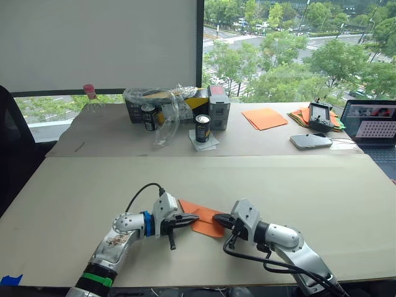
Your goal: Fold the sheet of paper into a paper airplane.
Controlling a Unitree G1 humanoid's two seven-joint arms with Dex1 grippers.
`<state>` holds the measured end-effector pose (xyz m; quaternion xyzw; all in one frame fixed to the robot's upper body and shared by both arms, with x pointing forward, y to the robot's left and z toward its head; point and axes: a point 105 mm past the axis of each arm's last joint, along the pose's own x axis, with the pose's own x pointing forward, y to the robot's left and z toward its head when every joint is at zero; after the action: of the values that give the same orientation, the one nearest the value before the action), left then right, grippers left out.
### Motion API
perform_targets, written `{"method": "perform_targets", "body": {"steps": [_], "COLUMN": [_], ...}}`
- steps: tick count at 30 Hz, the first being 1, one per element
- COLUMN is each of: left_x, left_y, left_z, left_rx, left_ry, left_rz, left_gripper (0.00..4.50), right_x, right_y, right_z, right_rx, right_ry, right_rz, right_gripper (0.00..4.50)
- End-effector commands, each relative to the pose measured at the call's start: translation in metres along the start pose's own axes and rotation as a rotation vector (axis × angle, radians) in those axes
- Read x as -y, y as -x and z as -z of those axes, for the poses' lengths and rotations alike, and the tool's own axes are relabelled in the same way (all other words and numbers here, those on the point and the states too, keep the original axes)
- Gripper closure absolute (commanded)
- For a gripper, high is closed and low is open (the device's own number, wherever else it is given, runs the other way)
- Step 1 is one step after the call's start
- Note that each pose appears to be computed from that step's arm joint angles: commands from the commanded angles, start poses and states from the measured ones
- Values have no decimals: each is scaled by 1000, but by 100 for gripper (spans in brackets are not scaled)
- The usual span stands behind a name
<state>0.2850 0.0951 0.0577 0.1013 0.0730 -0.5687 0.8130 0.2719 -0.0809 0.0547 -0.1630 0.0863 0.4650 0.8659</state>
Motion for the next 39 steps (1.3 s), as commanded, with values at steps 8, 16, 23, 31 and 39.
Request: {"method": "perform_targets", "body": {"steps": [8,16,23,31,39], "left_x": [-21,-30,-32,-29,-32], "left_y": [28,55,65,66,68], "left_z": [4,-23,-37,-36,-30], "left_rx": [-22,39,23,-7,-32], "left_ry": [56,59,58,50,76], "left_rz": [-141,-156,-156,-156,-194], "left_gripper": [450,450,450,450,450], "right_x": [-1,24,24,29,37], "right_y": [4,27,40,45,54], "right_z": [22,-34,-52,-55,-49], "right_rx": [-69,90,24,46,17], "right_ry": [-55,-35,-62,-184,-238], "right_rz": [4,-65,-186,-173,-159], "right_gripper": [446,446,446,221,46]}}
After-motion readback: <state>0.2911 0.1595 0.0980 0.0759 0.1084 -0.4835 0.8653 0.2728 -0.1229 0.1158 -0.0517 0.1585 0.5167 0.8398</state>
